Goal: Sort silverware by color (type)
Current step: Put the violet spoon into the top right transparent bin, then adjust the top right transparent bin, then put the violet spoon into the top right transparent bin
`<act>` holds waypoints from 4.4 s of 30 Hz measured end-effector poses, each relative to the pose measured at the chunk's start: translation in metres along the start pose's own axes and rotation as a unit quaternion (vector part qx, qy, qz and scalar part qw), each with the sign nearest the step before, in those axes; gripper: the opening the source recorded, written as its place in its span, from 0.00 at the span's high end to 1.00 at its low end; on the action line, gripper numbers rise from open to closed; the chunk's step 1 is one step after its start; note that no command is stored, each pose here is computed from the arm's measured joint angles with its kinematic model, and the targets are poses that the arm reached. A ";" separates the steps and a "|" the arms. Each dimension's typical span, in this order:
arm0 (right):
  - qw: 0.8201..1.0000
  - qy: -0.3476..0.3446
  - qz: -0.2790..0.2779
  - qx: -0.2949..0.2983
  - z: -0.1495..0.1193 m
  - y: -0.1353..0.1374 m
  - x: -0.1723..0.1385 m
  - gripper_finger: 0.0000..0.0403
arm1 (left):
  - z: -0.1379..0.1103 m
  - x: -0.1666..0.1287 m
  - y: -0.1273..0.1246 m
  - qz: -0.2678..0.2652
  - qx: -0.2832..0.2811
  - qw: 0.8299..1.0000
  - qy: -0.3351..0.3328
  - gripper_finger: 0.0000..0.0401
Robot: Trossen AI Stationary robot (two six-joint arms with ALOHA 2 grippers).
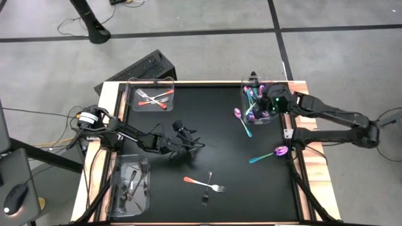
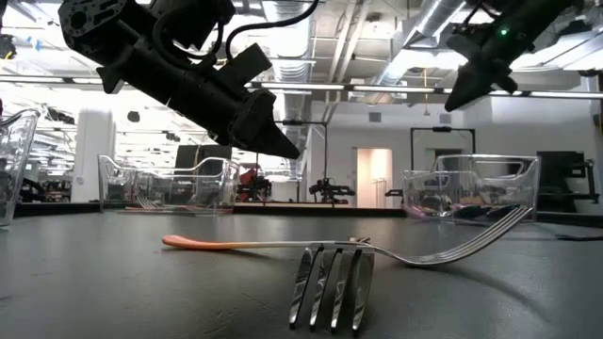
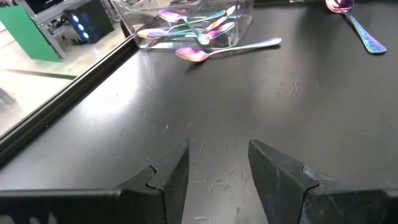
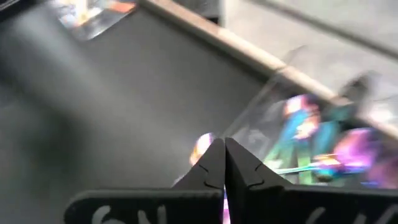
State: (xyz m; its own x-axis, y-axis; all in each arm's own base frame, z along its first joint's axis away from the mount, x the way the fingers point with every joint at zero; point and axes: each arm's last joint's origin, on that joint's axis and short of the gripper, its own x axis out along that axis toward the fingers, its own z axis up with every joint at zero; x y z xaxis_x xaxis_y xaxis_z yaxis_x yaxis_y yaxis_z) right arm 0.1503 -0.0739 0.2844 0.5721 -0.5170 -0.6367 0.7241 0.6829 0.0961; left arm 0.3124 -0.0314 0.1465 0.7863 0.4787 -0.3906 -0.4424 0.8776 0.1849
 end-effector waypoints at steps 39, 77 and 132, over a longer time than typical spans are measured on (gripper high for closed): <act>0.947 0.292 -0.088 -0.104 -0.068 0.040 0.165 0.67 | -0.003 0.003 0.004 -0.003 -0.010 1.000 0.018 0.61; 0.975 0.023 -0.221 -0.014 0.015 -0.027 0.041 0.97 | -0.004 0.003 0.005 -0.003 -0.017 1.000 0.022 0.61; 0.962 0.174 0.016 -0.211 -0.027 0.050 0.050 0.80 | -0.008 0.004 0.008 0.018 -0.018 0.999 0.039 0.61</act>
State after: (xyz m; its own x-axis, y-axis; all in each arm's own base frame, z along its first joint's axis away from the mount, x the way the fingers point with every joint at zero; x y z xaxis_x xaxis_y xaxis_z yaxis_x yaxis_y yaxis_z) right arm 0.2045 -0.0519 0.2372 0.3755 -0.3387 -0.8627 0.4454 0.8822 -0.1525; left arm 0.3087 -0.0232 0.1395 0.7340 0.5059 -0.4531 -0.4864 0.8572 0.1692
